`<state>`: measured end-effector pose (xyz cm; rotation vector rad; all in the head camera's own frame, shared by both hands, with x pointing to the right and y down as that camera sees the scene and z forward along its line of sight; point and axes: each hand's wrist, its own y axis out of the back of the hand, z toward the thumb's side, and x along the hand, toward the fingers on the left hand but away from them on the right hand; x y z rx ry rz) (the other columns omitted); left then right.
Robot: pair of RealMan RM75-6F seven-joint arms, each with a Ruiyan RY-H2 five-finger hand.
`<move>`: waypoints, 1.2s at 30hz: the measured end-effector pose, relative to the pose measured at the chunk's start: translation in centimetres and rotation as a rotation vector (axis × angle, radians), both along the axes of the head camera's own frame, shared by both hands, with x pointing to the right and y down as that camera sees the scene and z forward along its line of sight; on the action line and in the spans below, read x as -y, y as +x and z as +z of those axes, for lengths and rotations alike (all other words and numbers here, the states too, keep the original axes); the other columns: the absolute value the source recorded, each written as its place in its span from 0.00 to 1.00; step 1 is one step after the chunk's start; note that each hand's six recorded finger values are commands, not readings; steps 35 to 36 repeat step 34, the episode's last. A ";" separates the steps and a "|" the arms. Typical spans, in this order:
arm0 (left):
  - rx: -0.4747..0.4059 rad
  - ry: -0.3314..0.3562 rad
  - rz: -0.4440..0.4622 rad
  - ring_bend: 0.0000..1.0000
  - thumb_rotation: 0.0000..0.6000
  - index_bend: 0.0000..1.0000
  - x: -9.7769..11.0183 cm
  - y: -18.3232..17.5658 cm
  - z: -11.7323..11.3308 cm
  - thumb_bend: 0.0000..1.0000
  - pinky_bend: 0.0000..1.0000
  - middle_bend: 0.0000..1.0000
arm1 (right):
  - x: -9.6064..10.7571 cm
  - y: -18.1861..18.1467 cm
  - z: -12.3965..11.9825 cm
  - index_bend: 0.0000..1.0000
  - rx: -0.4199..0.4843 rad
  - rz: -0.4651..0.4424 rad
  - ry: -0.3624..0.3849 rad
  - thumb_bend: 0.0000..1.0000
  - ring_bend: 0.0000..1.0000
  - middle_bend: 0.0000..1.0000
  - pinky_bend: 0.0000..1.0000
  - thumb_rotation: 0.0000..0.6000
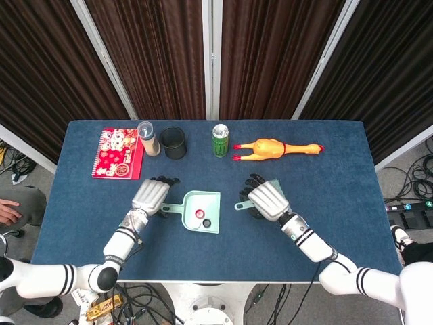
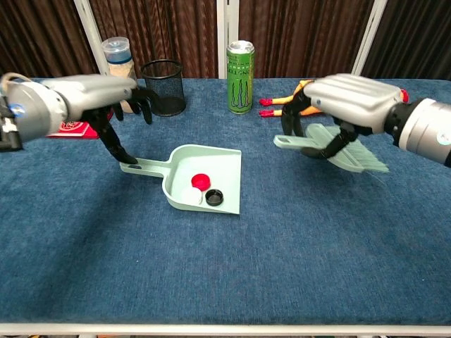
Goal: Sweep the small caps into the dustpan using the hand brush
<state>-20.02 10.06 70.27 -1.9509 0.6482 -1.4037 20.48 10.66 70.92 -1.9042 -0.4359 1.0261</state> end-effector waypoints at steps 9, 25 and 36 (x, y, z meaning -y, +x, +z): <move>0.015 0.187 -0.155 0.20 1.00 0.19 0.8 -8.5 -3.5 0.09 0.23 0.26 | -2.1 2.8 1.0 0.01 -0.109 0.055 -0.072 0.11 0.00 0.21 0.05 1.00; 0.176 0.370 -0.333 0.20 1.00 0.20 -3.9 -23.6 -8.2 0.09 0.16 0.26 | -2.7 15.3 -6.9 0.09 0.038 0.455 0.060 0.24 0.07 0.29 0.10 1.00; 0.243 0.427 -0.368 0.20 1.00 0.20 -10.9 -26.5 -11.6 0.09 0.15 0.26 | -9.5 23.1 -12.8 0.09 0.059 0.715 0.151 0.25 0.05 0.28 0.06 1.00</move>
